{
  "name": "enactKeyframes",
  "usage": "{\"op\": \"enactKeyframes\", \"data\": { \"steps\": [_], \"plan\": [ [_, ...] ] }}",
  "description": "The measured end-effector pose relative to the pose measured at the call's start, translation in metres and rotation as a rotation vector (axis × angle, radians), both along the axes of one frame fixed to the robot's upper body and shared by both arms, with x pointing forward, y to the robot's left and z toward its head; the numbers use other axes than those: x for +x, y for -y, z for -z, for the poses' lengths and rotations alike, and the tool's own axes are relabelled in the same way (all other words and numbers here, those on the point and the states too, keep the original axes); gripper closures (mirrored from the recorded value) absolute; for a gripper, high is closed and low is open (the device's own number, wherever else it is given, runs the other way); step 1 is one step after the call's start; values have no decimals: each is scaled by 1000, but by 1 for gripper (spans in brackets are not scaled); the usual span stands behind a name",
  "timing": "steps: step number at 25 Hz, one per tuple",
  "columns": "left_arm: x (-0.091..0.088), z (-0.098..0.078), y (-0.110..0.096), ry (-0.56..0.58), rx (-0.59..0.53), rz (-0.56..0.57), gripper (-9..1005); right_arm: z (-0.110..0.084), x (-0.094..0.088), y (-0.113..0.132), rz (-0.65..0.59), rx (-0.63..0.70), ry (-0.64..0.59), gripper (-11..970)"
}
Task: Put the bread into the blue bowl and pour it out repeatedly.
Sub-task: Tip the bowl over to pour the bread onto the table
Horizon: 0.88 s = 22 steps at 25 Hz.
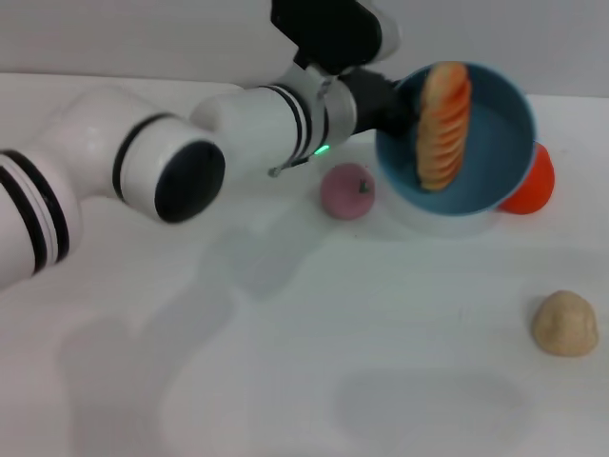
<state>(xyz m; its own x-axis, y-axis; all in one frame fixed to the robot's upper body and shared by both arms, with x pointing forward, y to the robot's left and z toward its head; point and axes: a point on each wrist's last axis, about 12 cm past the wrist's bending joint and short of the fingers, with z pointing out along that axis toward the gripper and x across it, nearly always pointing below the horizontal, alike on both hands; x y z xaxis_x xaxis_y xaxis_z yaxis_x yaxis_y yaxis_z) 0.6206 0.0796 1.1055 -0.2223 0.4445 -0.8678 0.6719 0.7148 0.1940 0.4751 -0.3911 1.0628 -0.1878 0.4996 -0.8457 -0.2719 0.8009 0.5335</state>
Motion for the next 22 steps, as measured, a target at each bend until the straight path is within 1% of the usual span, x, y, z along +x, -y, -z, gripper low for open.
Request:
{"op": "enactKeyframes", "data": {
  "steps": [4, 9, 16, 22],
  "plan": [
    [-3, 1, 4, 115, -19, 31, 996, 1, -3, 2, 7, 2, -3, 452],
    [1, 5, -7, 202, -36, 7, 997, 6, -7, 2, 12, 14, -19, 455],
    [8, 10, -23, 261, -46, -42, 998, 11, -10, -1, 8, 28, -36, 458],
    [9, 12, -29, 273, -42, -55, 998, 8, -8, -9, -53, 23, -20, 461]
  ]
}}
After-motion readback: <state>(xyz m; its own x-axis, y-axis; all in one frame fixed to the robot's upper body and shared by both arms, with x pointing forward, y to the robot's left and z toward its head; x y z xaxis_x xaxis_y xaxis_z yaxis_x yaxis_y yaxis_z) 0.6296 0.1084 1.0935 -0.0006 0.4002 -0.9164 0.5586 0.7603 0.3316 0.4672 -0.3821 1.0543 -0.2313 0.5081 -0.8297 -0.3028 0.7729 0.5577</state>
